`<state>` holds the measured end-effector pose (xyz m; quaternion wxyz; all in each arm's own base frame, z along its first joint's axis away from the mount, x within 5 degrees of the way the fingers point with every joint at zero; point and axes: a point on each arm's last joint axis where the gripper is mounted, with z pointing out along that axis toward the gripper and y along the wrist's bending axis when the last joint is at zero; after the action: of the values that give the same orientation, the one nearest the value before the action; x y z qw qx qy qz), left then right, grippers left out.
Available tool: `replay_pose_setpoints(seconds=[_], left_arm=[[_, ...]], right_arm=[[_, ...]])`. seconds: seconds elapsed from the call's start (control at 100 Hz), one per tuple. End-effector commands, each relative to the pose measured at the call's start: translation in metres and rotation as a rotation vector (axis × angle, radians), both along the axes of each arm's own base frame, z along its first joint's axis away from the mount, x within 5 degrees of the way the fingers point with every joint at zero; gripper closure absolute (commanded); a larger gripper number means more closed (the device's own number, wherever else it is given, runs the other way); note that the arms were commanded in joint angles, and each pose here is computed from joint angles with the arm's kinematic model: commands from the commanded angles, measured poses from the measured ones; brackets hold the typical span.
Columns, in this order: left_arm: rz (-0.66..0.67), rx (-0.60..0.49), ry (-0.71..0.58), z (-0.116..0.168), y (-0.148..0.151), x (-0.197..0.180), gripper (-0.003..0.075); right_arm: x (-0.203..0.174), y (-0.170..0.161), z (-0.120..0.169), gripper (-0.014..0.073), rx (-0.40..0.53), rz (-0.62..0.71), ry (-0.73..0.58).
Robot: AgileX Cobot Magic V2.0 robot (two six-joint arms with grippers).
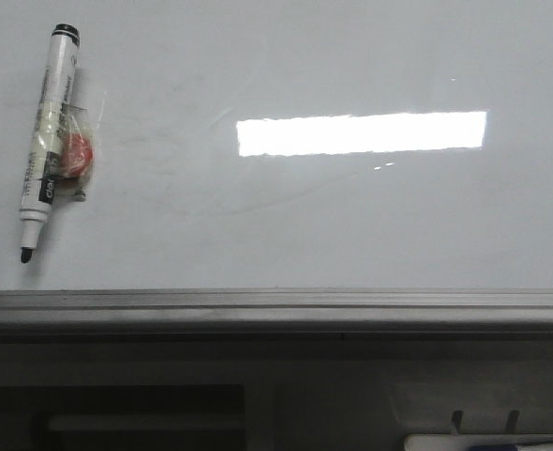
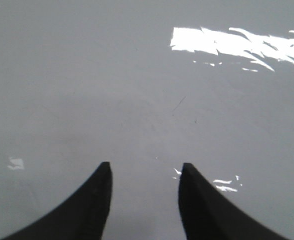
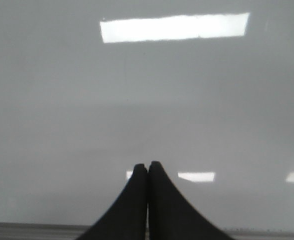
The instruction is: Write number 3 on whiteboard
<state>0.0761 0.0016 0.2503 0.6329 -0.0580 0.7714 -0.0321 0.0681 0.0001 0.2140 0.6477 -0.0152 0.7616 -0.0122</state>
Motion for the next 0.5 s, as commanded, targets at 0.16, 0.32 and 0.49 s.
replay_pose_setpoints(seconds=[0.16, 0.32, 0.49], left_arm=[[0.015, 0.027, -0.218, 0.018, 0.002, 0.005, 0.0304], [-0.037, 0.118, -0.243, 0.029, -0.002, 0.004, 0.0304], [-0.170, 0.120, -0.219, 0.033, -0.013, 0.005, 0.0304]], right_arm=[[0.002, 0.000, 0.024, 0.0656, 0.006, -0.006, -0.156], [0.002, 0.000, 0.023, 0.0656, 0.011, -0.006, -0.128], [0.002, 0.000, 0.024, 0.0656, 0.013, -0.005, -0.103]])
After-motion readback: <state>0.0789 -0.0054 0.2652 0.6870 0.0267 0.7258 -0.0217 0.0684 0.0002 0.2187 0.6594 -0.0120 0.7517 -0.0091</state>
